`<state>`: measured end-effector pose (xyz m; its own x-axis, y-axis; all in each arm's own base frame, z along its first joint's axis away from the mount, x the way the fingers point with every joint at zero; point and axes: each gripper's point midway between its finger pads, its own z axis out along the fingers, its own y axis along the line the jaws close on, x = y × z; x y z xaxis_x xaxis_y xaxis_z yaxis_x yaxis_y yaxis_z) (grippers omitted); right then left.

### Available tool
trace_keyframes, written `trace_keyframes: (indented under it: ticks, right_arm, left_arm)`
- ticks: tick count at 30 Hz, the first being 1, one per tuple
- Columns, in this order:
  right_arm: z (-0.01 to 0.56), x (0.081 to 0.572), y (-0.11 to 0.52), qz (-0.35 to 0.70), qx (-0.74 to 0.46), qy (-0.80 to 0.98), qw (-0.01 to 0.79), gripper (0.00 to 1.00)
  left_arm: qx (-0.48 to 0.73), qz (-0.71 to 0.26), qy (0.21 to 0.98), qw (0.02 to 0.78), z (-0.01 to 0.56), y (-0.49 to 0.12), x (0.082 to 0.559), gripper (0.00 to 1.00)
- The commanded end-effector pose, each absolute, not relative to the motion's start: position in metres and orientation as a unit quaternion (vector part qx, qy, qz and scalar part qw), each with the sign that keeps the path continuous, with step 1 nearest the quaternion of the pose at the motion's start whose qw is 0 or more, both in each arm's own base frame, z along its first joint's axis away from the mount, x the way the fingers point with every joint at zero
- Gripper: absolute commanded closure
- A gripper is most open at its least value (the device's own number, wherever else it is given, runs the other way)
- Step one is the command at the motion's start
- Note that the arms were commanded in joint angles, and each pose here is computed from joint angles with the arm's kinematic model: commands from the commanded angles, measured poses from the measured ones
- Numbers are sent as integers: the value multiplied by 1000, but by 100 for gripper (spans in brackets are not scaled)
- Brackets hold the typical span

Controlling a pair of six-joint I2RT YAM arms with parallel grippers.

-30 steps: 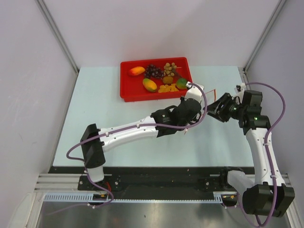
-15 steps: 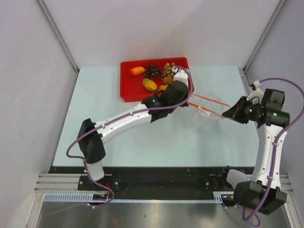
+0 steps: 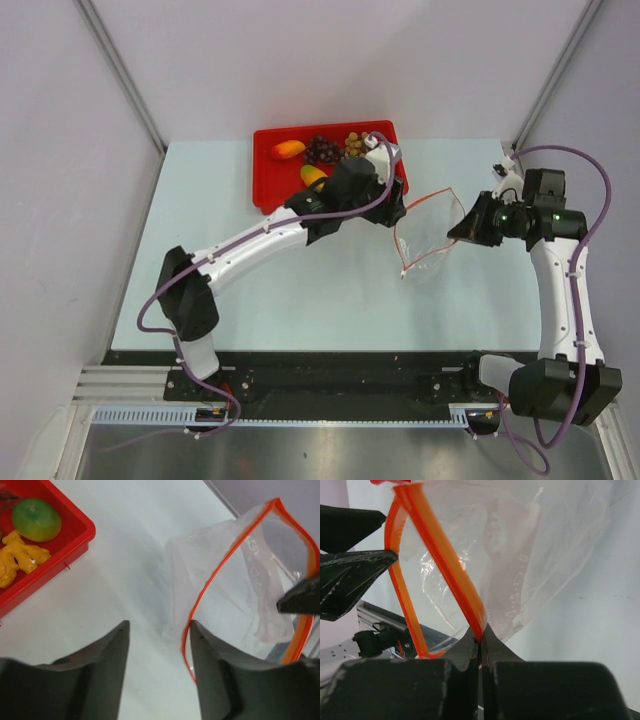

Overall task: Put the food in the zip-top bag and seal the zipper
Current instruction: Open the zipper of the food storage bag at the center of the board, then pick up the fake fruit from the bin.

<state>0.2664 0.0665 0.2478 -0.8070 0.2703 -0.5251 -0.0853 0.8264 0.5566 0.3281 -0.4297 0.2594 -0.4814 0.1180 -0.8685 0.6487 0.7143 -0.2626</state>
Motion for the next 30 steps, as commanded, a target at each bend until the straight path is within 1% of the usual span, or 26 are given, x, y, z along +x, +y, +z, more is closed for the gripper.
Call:
trace_keyframes:
  ticks: [1, 2, 4, 5, 8, 9, 11, 13, 15, 16, 17, 20, 25, 26, 29, 30]
  right_arm:
    - [259, 284, 72, 317, 88, 882, 337, 100]
    - [260, 289, 72, 317, 86, 879, 345, 100]
    - [251, 294, 71, 311, 93, 882, 341, 100]
    - [249, 297, 74, 312, 89, 882, 343, 100]
    - [246, 305, 77, 317, 92, 879, 345, 100]
    - [244, 307, 80, 320, 90, 878, 344, 100]
    - [244, 311, 82, 321, 91, 876, 348, 100]
    - [242, 315, 83, 319, 96, 875, 350, 100]
    - [239, 319, 83, 316, 109, 876, 347, 100]
    - [238, 320, 83, 315, 109, 877, 346, 100]
    - [236, 322, 82, 313, 116, 878, 344, 100]
    - [233, 324, 83, 313, 116, 878, 344, 100]
    - [226, 327, 82, 309, 120, 881, 338, 100]
    - [226, 327, 81, 308, 120, 881, 338, 100]
    - [223, 329, 80, 304, 123, 883, 335, 100]
    - [223, 330, 81, 306, 122, 883, 335, 100]
  left_arm:
    - [244, -352, 764, 482, 313, -393, 343, 32]
    - [237, -351, 763, 488, 316, -382, 348, 25]
    - [207, -333, 770, 503, 318, -355, 373, 18]
    - [197, -328, 772, 508, 320, -345, 382, 17]
    - [146, -270, 790, 530, 314, -302, 427, 11]
    - [134, -242, 803, 528, 300, -287, 447, 9]
    - [115, -210, 815, 527, 292, -272, 465, 4]
    - [79, -192, 836, 508, 264, -253, 491, 4]
    - [25, -156, 846, 510, 252, -229, 515, 3]
    - [16, -140, 855, 498, 231, -225, 527, 3]
    - [4, -129, 851, 509, 237, -222, 536, 3]
    - [-23, -90, 856, 509, 215, -214, 558, 3]
    - [-36, -74, 866, 493, 176, -219, 579, 3]
    - [-35, -67, 872, 484, 158, -220, 583, 3]
    - [-37, -61, 880, 470, 137, -222, 588, 3]
    - [-37, -57, 886, 460, 121, -223, 589, 3]
